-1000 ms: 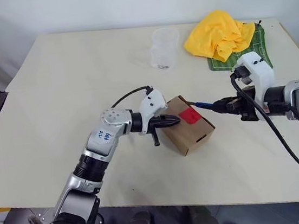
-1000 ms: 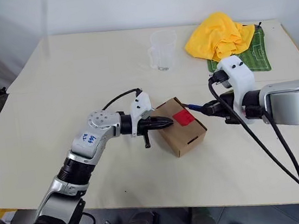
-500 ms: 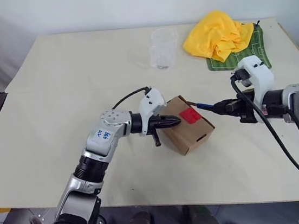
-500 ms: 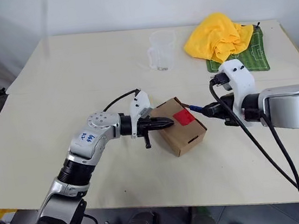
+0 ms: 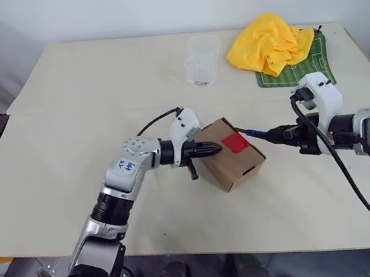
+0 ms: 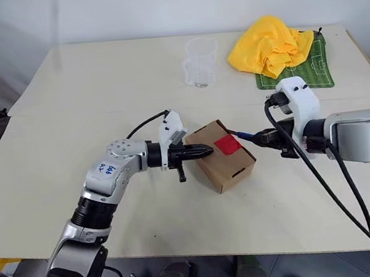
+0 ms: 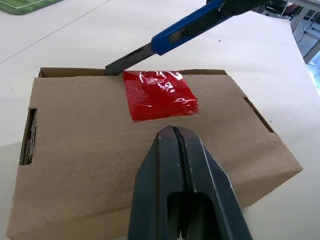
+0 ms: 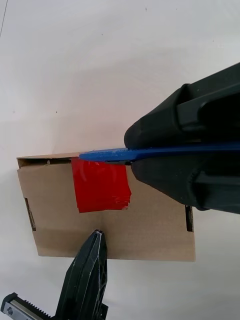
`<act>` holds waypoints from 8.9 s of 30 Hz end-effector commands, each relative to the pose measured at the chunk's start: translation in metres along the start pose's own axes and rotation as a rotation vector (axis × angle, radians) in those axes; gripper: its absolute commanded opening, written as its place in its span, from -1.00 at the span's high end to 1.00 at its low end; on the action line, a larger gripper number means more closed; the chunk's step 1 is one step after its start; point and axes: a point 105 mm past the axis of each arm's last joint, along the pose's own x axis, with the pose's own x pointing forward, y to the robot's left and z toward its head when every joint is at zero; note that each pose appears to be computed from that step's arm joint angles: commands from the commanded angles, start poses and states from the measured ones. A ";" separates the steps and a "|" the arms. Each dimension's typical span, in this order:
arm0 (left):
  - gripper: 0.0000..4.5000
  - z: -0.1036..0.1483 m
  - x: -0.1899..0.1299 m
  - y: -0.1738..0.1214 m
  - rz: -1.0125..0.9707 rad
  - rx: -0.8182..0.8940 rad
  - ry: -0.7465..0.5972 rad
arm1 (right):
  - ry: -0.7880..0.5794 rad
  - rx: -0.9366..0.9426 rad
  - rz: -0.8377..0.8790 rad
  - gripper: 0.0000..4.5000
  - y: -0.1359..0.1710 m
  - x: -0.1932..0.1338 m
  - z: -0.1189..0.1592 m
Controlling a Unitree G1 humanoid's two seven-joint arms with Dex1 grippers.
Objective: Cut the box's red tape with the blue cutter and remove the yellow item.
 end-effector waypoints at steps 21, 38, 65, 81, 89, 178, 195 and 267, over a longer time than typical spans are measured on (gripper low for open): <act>1.00 -0.002 0.018 -0.006 0.037 0.218 0.169 | 0.114 -0.043 0.054 0.98 0.006 0.001 -0.011; 1.00 -0.008 0.019 -0.010 0.050 0.188 0.168 | 0.279 -0.038 0.087 0.98 -0.003 -0.009 -0.024; 1.00 -0.003 0.019 -0.008 0.032 0.201 0.150 | 0.237 -0.075 0.085 0.98 -0.004 -0.071 0.005; 1.00 0.035 -0.096 0.013 -0.064 0.274 -0.081 | -0.311 -0.055 -0.109 0.98 -0.100 -0.043 -0.042; 1.00 -0.023 -0.143 0.008 0.106 0.117 -0.115 | -0.369 -0.128 -0.225 0.98 -0.138 -0.016 -0.083; 1.00 -0.012 -0.014 0.004 -0.116 0.271 0.029 | 0.000 0.073 0.191 -0.93 0.007 0.054 -0.038; 1.00 -0.017 -0.010 -0.001 -0.139 0.275 0.043 | 0.059 0.015 0.037 -0.93 -0.014 0.055 -0.044; 1.00 -0.019 -0.008 -0.004 -0.140 0.326 0.073 | 0.140 0.409 0.316 -0.24 -0.024 0.083 -0.066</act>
